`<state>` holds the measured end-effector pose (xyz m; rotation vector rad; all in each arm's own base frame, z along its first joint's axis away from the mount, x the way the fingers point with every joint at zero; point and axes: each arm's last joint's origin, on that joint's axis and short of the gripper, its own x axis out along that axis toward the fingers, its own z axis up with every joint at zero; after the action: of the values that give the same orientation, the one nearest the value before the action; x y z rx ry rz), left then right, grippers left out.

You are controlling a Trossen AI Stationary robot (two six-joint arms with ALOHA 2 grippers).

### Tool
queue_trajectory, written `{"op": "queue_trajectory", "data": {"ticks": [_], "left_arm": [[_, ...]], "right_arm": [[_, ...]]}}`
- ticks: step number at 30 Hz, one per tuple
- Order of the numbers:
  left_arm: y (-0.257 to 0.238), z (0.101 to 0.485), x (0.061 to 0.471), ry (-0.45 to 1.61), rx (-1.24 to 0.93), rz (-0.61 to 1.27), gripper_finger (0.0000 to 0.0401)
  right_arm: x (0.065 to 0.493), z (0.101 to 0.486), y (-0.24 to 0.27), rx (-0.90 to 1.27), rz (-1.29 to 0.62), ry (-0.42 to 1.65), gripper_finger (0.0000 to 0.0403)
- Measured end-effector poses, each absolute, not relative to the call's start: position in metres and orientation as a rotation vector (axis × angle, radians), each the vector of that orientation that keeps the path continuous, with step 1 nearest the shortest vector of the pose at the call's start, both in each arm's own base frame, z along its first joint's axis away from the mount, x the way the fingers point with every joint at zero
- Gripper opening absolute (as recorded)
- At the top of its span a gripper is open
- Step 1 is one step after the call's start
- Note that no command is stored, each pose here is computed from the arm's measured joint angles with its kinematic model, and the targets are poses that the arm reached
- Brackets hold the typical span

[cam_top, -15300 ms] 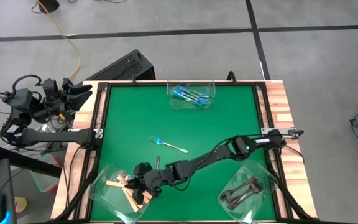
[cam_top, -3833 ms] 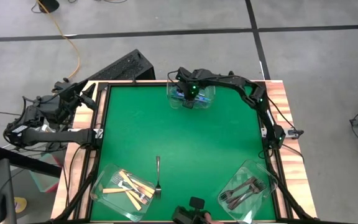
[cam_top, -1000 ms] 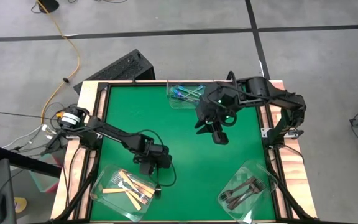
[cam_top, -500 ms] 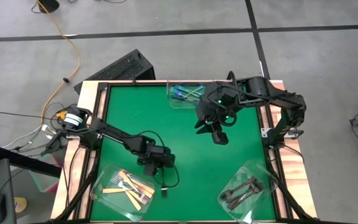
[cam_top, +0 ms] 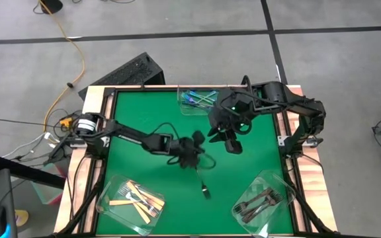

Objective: Sort silverware by color (type)
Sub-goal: Put the black fork into the bottom right transparent bin

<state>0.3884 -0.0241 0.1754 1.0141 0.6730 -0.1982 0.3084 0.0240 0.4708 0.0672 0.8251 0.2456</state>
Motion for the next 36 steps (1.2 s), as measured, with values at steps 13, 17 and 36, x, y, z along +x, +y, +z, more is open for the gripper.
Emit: {"op": "queue_trajectory", "data": {"ticks": [13,17,36], "left_arm": [[0.005,0.274,0.364,0.704,0.767,0.067,0.0],[0.015,0.316,0.326,0.654,0.661,0.082,0.0],[0.003,0.403,0.111,-0.1,0.255,0.205,0.0]], "right_arm": [[0.28,0.463,0.041,0.315,-0.13,1.012,0.0123],[0.272,0.467,0.057,0.226,-0.233,0.934,0.0123],[0.28,0.403,0.023,0.243,-0.128,0.803,0.0108]]}}
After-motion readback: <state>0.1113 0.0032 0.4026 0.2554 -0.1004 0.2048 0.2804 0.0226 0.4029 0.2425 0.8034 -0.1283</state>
